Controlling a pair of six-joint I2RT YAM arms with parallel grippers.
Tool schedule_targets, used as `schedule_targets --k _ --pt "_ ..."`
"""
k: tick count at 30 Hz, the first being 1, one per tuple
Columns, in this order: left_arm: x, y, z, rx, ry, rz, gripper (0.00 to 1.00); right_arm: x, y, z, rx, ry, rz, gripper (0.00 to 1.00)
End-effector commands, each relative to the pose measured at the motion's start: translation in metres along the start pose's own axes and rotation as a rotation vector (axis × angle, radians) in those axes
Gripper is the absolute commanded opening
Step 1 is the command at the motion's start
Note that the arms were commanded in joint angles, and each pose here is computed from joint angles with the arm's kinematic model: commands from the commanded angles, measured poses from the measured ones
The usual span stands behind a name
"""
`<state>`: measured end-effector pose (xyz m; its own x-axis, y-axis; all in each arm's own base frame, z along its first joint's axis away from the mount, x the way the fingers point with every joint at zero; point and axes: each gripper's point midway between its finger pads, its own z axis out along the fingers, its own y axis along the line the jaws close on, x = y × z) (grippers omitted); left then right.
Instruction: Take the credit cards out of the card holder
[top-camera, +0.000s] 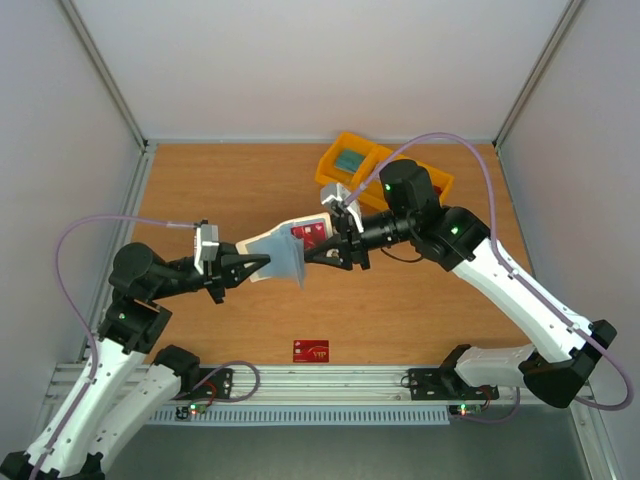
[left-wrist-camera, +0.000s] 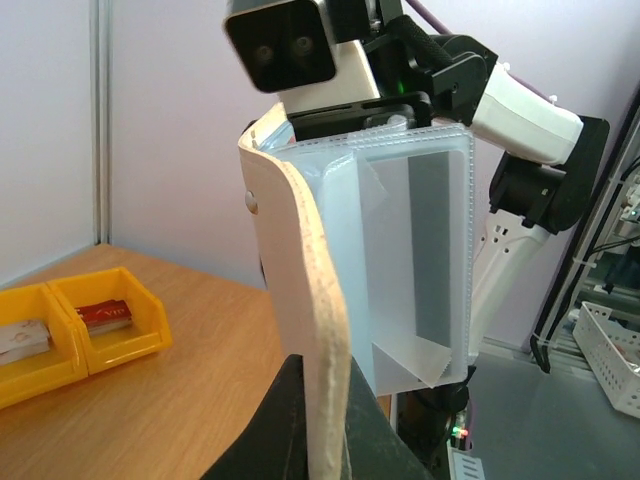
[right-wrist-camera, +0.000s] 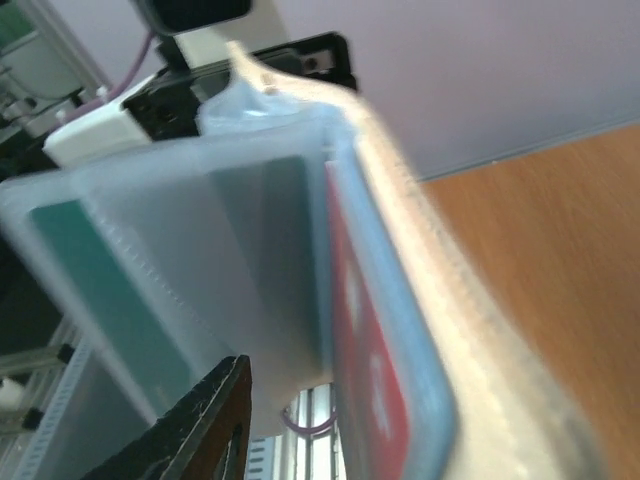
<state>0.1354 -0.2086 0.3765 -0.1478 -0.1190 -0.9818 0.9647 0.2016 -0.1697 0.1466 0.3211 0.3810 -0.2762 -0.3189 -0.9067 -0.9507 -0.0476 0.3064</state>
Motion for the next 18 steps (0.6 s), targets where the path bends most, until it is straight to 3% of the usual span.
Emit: schedule_targets --k 1,6,10,12,15,18 --pt "-0.007 -0.001 0.000 0.004 -0.037 0.018 0.00 -0.012 -0.023 0.005 0.104 -0.060 0.047 0.35" --pt "-0.007 0.001 0.000 -0.006 -0.037 0.016 0.00 -0.018 -0.029 0.011 0.105 -0.091 0.073 0.28" --pt "-0.007 0.010 0.000 -0.065 -0.042 -0.015 0.01 -0.018 -0.024 0.011 0.075 -0.093 0.085 0.12" --pt "-0.008 0.017 -0.002 -0.109 -0.050 -0.029 0.11 -0.016 -0.026 0.011 0.086 -0.089 0.103 0.03" --pt "-0.007 0.030 -0.006 -0.201 -0.047 -0.036 0.35 -0.015 -0.035 0.005 0.157 -0.090 0.144 0.01" --pt "-0.011 0.046 -0.015 -0.328 -0.043 0.018 0.48 -0.016 -0.043 -0.001 0.198 -0.112 0.198 0.01"
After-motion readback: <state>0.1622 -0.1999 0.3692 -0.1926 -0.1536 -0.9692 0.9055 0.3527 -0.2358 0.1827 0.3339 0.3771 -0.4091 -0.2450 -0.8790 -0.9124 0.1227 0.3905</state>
